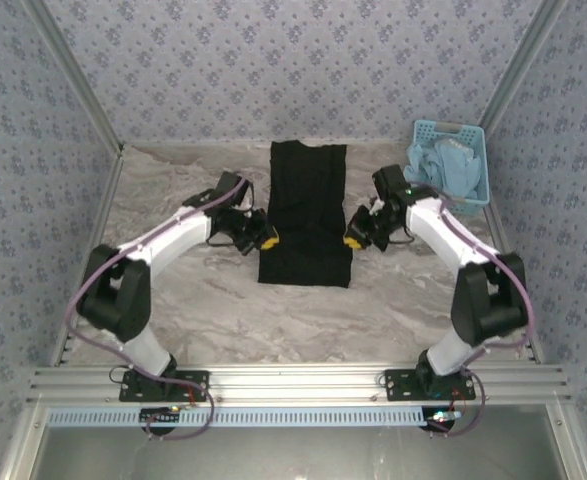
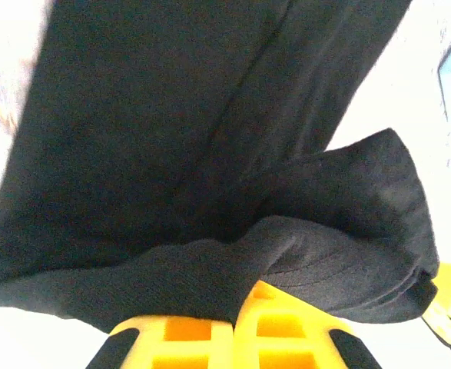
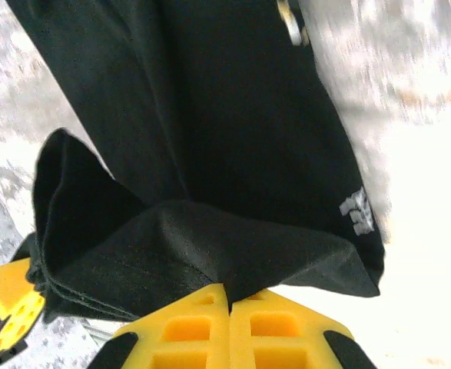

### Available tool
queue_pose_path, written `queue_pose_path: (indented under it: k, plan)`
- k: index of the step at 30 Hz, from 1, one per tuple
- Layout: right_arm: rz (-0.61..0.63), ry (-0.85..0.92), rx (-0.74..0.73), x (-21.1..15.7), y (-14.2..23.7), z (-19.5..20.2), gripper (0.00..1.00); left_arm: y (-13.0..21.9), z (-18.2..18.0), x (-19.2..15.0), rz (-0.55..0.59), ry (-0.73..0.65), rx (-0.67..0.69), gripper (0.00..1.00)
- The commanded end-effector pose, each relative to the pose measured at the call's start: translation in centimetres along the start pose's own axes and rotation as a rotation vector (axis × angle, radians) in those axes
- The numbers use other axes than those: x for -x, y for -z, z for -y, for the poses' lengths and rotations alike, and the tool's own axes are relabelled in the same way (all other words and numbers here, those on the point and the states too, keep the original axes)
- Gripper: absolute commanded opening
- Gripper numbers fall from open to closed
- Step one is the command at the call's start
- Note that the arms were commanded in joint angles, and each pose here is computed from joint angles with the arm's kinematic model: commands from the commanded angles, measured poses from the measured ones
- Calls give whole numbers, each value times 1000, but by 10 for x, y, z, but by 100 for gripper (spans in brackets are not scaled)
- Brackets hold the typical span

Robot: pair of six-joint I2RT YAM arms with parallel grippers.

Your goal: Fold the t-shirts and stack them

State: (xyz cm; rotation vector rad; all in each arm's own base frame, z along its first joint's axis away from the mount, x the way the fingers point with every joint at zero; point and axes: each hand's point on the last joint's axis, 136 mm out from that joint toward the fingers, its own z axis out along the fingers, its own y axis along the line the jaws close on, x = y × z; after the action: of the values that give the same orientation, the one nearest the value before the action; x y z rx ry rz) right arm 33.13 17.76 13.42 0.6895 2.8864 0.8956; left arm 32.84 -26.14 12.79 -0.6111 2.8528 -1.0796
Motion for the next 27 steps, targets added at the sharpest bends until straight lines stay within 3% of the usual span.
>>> queue_pose_path:
  k: [1,4,7,8,10,12,15,21,27]
  plan:
    - [41,42,40,48,-11,-23,0,-10,15,42,20,-34,-19,0]
    - [45,27,21,83,-28,-26,0,-24,19,78,36,-17,-31,0]
    - [44,5,-1,114,-51,-19,0,-41,20,112,36,-21,-30,12]
    - [49,15,2,124,-57,-19,5,-44,22,122,41,-26,-31,21]
    - [64,34,6,137,-61,-19,31,-49,21,137,39,-26,-16,47]
    - [88,69,-4,143,-54,-21,46,-40,24,143,71,-51,-10,62]
    - [116,92,-47,137,-34,-12,51,-20,28,133,110,-78,-46,66]
    - [114,132,-82,72,-17,15,53,0,-33,57,91,18,74,59]
    - [23,108,-17,1,-40,37,58,-33,-60,1,-11,108,46,63]
